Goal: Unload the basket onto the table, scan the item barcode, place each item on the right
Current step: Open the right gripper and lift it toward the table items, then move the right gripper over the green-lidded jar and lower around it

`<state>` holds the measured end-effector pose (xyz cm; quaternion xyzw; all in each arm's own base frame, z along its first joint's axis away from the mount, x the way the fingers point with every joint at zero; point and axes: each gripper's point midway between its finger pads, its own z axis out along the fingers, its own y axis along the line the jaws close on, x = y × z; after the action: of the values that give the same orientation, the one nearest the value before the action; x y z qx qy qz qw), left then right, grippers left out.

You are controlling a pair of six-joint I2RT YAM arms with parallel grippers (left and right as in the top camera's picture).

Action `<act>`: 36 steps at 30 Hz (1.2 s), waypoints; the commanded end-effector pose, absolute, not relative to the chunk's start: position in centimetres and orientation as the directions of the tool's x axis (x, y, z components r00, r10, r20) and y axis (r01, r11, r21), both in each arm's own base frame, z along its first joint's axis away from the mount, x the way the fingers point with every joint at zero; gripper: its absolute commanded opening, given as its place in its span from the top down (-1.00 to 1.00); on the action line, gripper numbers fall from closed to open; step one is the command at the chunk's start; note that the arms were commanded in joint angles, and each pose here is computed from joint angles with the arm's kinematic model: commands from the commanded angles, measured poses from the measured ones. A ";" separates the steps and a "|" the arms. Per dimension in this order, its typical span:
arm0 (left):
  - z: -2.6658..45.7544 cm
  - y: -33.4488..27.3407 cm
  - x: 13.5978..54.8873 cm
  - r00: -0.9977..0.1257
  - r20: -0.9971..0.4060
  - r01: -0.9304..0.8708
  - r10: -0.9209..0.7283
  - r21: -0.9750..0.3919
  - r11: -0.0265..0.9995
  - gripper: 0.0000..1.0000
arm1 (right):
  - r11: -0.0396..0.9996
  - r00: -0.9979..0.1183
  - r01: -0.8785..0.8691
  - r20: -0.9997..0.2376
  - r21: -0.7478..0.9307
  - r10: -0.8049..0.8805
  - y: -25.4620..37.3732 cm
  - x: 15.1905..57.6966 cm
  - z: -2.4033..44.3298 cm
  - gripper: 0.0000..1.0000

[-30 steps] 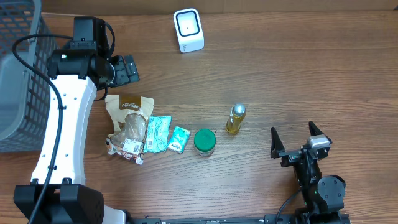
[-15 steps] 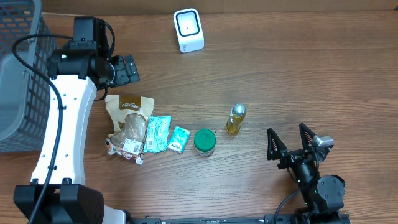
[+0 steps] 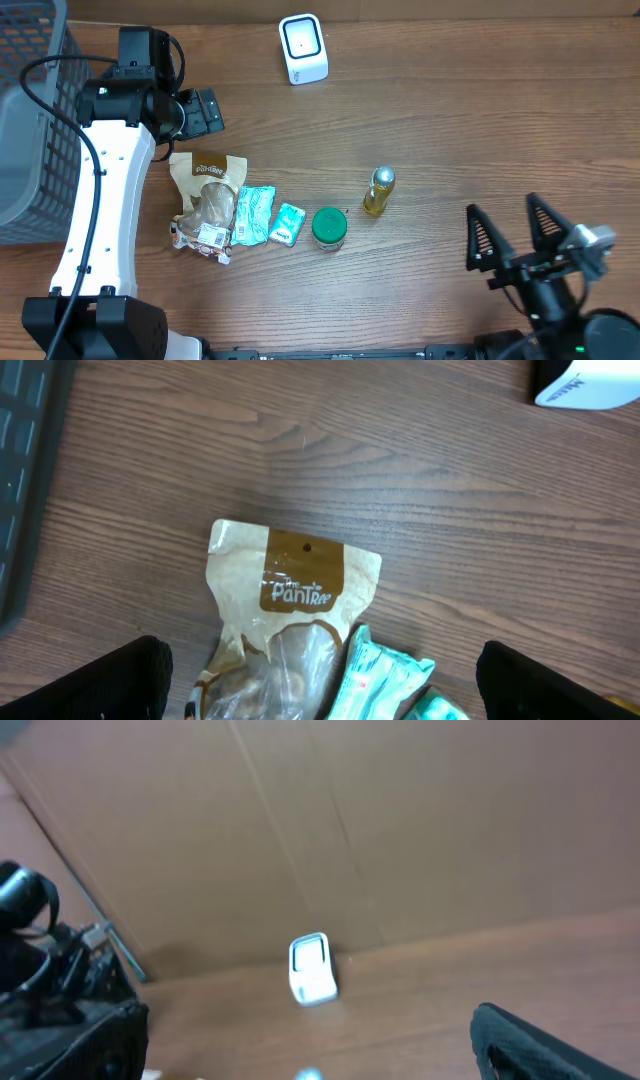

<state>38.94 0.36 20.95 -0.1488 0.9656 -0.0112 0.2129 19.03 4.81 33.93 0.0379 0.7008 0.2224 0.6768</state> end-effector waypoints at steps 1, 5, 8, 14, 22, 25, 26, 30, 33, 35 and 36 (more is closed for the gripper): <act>21.7 0.7 39.2 -0.858 -0.432 -0.275 -0.279 -0.074 0.959 -0.99 | 0.898 -0.122 -0.230 -0.927 0.375 0.356 4.8 19.1 37.6 -1.00; 21.7 0.7 39.2 -0.858 -0.432 -0.275 -0.279 -0.074 0.959 -0.99 | 0.906 -0.308 -0.163 -0.892 0.390 0.329 5.0 19.6 38.6 -1.00; 21.7 0.7 39.2 -0.858 -0.432 -0.275 -0.279 -0.074 0.959 -0.99 | 0.917 -0.484 -0.083 -0.820 0.390 0.305 5.1 20.1 37.5 -1.00; 21.7 0.7 39.2 -0.858 -0.431 -0.275 -0.279 -0.074 0.959 -0.99 | 0.929 -0.680 0.013 -0.678 0.369 0.279 5.5 22.0 34.5 -1.00; 21.7 0.7 39.2 -0.858 -0.431 -0.275 -0.279 -0.074 0.959 -0.99 | 0.918 -0.767 0.012 -0.585 0.396 0.263 6.8 23.5 32.4 -0.19; 21.7 0.7 39.2 -0.858 -0.432 -0.275 -0.279 -0.074 0.959 -0.99 | 0.917 -0.791 0.038 -0.549 0.397 0.270 6.8 23.6 31.5 0.22; 21.7 0.7 39.2 -0.858 -0.432 -0.275 -0.279 -0.074 0.959 -0.99 | 0.918 -0.800 0.044 -0.537 0.394 0.269 6.8 23.6 31.2 0.21; 21.7 0.7 39.2 -0.858 -0.432 -0.275 -0.279 -0.074 0.959 -0.99 | 0.919 -0.836 0.067 -0.481 0.387 0.263 6.9 23.3 30.0 -0.19; 21.7 0.7 39.2 -0.858 -0.432 -0.275 -0.279 -0.074 0.959 -0.99 | 0.908 -0.867 0.062 -0.429 0.413 0.254 7.7 23.1 29.3 -0.40; 21.7 0.7 39.2 -0.858 -0.431 -0.275 -0.279 -0.074 0.959 -0.99 | 0.905 -0.882 0.062 -0.401 0.421 0.247 8.2 23.1 28.9 -0.43; 21.7 0.7 39.2 -0.858 -0.432 -0.275 -0.279 -0.074 0.959 -0.99 | 0.903 -0.886 0.071 -0.389 0.424 0.252 8.4 23.1 28.7 -0.43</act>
<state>38.94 0.42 20.96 -0.1491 0.9655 -0.0094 0.2132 23.03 7.46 28.12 0.0875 0.9523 0.1836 0.2276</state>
